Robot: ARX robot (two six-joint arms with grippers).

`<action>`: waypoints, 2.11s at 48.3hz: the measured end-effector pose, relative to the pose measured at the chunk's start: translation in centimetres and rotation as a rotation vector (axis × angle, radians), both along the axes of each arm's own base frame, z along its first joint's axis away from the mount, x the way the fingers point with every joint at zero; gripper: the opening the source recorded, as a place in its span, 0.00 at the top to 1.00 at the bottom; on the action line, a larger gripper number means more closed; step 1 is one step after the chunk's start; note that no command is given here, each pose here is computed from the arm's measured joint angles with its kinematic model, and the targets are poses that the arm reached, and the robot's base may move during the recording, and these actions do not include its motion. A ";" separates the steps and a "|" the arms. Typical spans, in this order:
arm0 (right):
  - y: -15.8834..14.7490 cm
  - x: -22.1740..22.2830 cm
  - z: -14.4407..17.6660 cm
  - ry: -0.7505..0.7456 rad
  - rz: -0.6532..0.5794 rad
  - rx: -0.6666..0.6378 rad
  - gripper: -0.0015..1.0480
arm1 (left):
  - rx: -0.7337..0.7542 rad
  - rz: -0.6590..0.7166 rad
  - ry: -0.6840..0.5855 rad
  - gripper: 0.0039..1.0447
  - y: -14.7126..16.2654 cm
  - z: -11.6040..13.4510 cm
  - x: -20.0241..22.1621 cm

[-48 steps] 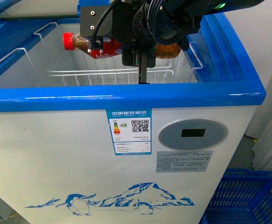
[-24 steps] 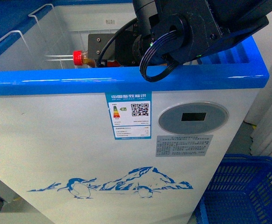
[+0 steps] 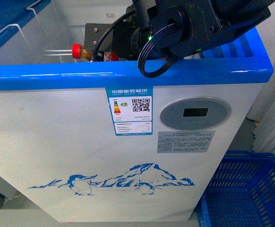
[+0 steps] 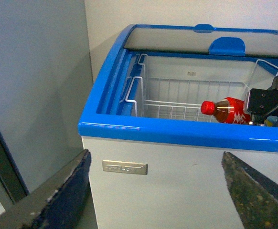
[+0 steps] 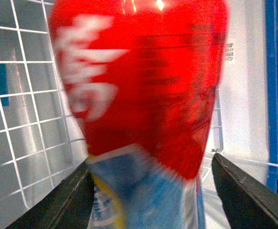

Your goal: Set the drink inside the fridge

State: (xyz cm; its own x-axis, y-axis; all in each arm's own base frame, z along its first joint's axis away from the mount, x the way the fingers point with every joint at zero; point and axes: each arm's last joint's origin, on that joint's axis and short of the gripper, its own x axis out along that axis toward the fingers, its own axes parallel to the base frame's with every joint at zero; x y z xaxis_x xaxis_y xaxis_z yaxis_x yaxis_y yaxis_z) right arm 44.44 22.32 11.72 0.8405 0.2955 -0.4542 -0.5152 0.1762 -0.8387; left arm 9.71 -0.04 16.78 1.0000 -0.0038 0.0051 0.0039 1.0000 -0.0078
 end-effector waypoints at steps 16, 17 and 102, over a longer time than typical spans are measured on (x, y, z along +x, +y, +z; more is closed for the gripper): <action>-1.1 -1.3 1.9 0.023 -0.044 0.065 0.07 | 0.002 0.000 0.000 0.08 0.0 0.0 0.0; -1.5 -1.6 2.5 0.025 -0.052 0.081 0.07 | 0.001 0.000 0.000 0.08 0.0 0.0 0.0; -22.3 -34.7 6.1 -0.200 -0.579 1.273 0.97 | 0.003 0.000 -0.002 0.08 0.0 0.0 0.0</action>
